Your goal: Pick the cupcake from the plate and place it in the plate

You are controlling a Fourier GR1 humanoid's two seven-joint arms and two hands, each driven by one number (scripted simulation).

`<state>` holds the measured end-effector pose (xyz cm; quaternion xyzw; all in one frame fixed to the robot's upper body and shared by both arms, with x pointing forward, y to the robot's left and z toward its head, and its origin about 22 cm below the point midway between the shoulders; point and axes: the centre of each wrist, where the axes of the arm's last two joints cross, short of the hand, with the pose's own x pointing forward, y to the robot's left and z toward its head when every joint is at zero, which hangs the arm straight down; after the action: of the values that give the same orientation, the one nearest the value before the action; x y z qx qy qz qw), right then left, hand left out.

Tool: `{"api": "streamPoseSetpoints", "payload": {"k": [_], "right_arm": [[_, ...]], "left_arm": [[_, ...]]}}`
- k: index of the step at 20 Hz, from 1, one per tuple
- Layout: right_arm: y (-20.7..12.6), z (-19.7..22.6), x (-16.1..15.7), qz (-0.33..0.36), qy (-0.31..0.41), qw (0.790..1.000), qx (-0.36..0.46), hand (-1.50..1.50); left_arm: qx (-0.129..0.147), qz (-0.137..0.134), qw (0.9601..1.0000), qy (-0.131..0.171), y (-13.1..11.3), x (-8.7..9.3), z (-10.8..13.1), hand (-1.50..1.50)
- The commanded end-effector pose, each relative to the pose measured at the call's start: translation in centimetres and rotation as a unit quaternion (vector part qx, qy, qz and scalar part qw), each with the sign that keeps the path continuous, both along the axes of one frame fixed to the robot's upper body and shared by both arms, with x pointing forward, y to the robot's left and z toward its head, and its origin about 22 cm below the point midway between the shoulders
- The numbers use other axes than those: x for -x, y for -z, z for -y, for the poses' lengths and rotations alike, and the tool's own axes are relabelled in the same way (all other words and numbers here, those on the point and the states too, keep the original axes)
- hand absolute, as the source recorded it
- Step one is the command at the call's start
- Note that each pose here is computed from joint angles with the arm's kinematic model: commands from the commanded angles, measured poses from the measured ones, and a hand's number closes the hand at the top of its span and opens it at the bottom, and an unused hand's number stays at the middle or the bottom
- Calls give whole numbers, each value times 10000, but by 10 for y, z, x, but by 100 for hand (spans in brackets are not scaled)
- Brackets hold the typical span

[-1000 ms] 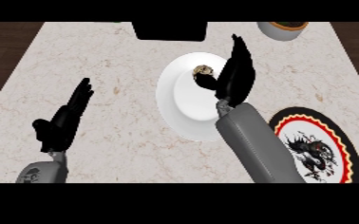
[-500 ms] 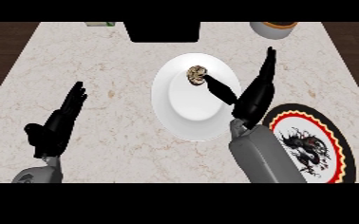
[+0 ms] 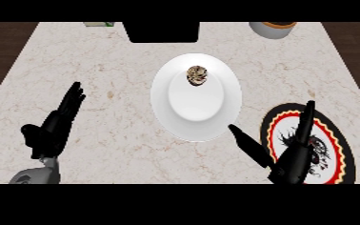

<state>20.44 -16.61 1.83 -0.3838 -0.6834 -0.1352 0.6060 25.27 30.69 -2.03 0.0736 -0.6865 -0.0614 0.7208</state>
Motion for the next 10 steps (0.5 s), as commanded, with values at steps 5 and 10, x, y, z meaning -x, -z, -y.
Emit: {"api": "streamPoseSetpoints", "payload": {"k": [5, 10], "right_arm": [[16, 36, 55, -127, -103, 9998, 91, -150], [26, 43, 58, -41, -61, 9997, 222, -150]], "left_arm": [[20, -18, 10000, 63, -6, 8, -5, 0], [44, -22, 10000, 67, 11, 16, -8, 0]]}}
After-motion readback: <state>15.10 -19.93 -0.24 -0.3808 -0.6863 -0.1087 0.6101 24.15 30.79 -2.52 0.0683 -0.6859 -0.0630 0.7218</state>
